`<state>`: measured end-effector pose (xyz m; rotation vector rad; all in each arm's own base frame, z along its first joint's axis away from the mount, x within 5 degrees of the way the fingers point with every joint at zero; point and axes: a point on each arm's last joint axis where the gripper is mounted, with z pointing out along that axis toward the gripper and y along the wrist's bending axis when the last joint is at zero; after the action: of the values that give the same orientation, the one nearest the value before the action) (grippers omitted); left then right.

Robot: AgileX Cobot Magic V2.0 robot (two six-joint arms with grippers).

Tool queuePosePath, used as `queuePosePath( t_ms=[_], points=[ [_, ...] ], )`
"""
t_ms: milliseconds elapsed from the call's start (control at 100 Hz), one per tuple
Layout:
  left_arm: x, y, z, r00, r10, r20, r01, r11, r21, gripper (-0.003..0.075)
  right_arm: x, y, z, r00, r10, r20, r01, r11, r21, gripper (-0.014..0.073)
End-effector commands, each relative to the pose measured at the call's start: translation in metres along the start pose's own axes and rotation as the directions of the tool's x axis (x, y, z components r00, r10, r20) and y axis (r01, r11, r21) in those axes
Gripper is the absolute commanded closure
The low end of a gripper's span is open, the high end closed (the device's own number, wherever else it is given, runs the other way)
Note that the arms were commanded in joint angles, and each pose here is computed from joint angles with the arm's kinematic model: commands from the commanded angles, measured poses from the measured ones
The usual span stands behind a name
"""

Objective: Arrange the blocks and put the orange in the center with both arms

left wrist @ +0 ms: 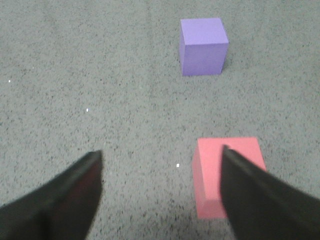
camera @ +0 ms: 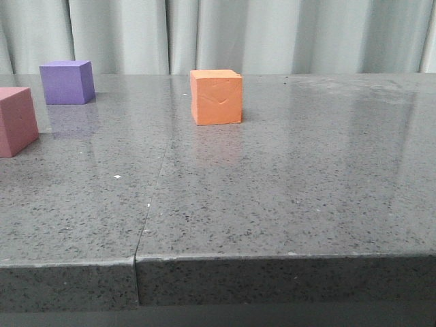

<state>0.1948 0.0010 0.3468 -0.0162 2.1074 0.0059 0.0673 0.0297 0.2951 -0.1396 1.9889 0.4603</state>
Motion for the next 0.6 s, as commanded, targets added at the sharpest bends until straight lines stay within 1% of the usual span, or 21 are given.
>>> queuePosePath(
  t_ms=[0, 210, 260, 310, 470, 590],
  points=[
    [-0.027, -0.001, -0.004, 0.992, -0.013, 0.124, 0.012, 1.0, 0.01, 0.0101, -0.013, 0.004, -0.003, 0.996, -0.018, 0.087, 0.02, 1.0, -0.02, 0.058],
    [-0.054, -0.001, 0.006, 0.99, -0.017, 0.139, 0.016, 1.0, 0.014, 0.0099, -0.013, 0.004, -0.003, 0.996, -0.018, 0.087, 0.02, 1.0, -0.02, 0.058],
    [-0.06, -0.003, 0.009, 0.989, -0.003, 0.145, 0.0, 1.0, 0.02, 0.01, -0.013, 0.004, -0.003, 0.996, -0.018, 0.087, 0.02, 1.0, -0.02, 0.058],
    [-0.065, -0.006, 0.013, 0.989, 0.035, 0.143, -0.04, 0.999, 0.029, 0.01, -0.013, 0.004, -0.003, 0.996, -0.018, 0.087, 0.02, 1.0, -0.02, 0.058],
    [-0.085, -0.023, 0.023, 0.986, 0.093, 0.139, -0.109, 0.988, 0.113, 0.0099, -0.013, 0.004, -0.003, 0.996, -0.018, 0.087, 0.02, 1.0, -0.02, 0.058],
    [-0.097, -0.038, 0.036, 0.982, 0.136, 0.134, -0.16, 0.968, 0.195, 0.0099, -0.013, 0.004, -0.003, 0.996, -0.018, 0.087, 0.02, 1.0, -0.02, 0.058]
  ],
)
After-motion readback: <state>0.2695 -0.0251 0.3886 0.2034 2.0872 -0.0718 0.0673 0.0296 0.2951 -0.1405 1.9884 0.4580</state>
